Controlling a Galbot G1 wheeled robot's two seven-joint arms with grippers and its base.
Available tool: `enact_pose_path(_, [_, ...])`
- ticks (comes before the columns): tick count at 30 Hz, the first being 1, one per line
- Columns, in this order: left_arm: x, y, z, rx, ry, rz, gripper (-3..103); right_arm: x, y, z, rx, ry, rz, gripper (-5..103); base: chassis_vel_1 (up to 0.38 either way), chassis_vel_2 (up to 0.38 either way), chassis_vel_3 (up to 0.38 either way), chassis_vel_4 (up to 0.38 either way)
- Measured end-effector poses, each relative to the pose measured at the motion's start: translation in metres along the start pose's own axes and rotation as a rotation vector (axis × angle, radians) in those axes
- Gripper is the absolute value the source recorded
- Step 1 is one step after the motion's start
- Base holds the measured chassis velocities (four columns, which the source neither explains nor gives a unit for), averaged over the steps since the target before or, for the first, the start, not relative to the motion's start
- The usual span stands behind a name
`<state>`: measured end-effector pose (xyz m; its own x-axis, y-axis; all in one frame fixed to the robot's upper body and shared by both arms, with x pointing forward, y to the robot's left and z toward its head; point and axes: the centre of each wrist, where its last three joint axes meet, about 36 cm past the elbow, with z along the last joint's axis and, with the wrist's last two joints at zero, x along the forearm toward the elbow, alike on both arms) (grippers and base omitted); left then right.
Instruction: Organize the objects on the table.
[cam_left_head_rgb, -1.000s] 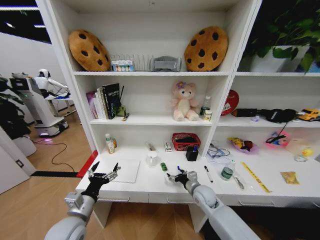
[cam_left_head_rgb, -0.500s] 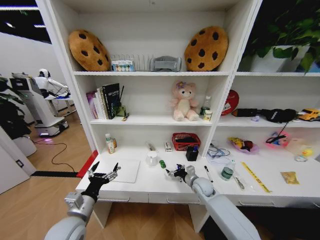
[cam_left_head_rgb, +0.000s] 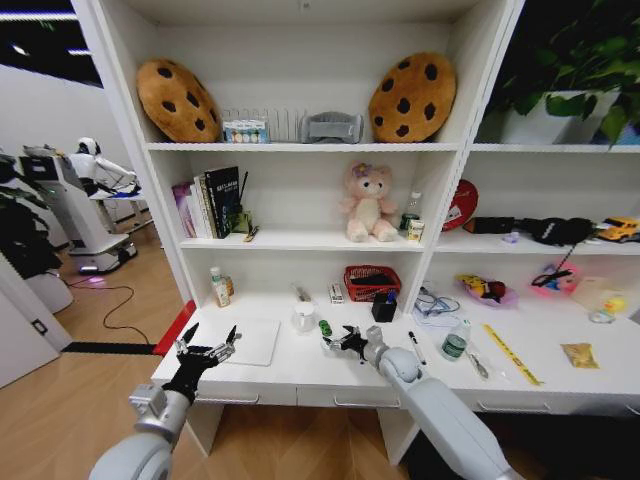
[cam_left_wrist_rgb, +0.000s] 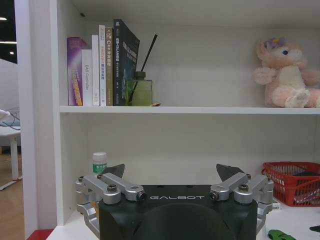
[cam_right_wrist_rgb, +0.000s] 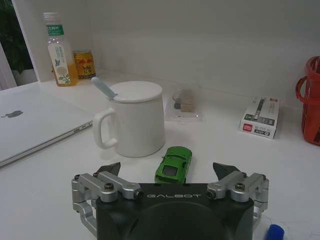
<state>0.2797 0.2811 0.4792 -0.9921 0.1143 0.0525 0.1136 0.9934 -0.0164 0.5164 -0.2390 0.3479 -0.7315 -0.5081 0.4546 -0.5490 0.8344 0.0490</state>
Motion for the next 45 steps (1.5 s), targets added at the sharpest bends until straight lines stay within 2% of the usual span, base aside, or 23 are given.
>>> enact_pose_path(12, [0.0, 0.0, 0.0, 0.0, 0.0, 0.0, 100, -0.011, -0.002, -0.008, -0.026, 0.029, 0.029, 100, 0.0, 0.0, 0.0, 0.0])
enact_pose_path(27, [0.0, 0.0, 0.0, 0.0, 0.0, 0.0, 100, -0.039, 0.005, -0.013, -0.084, 0.035, 0.042, 100, 0.0, 0.0, 0.0, 0.0])
enact_pose_path(45, [0.0, 0.0, 0.0, 0.0, 0.0, 0.0, 100, -0.048, 0.002, 0.001, -0.098, 0.061, 0.061, 100, 0.0, 0.0, 0.0, 0.0])
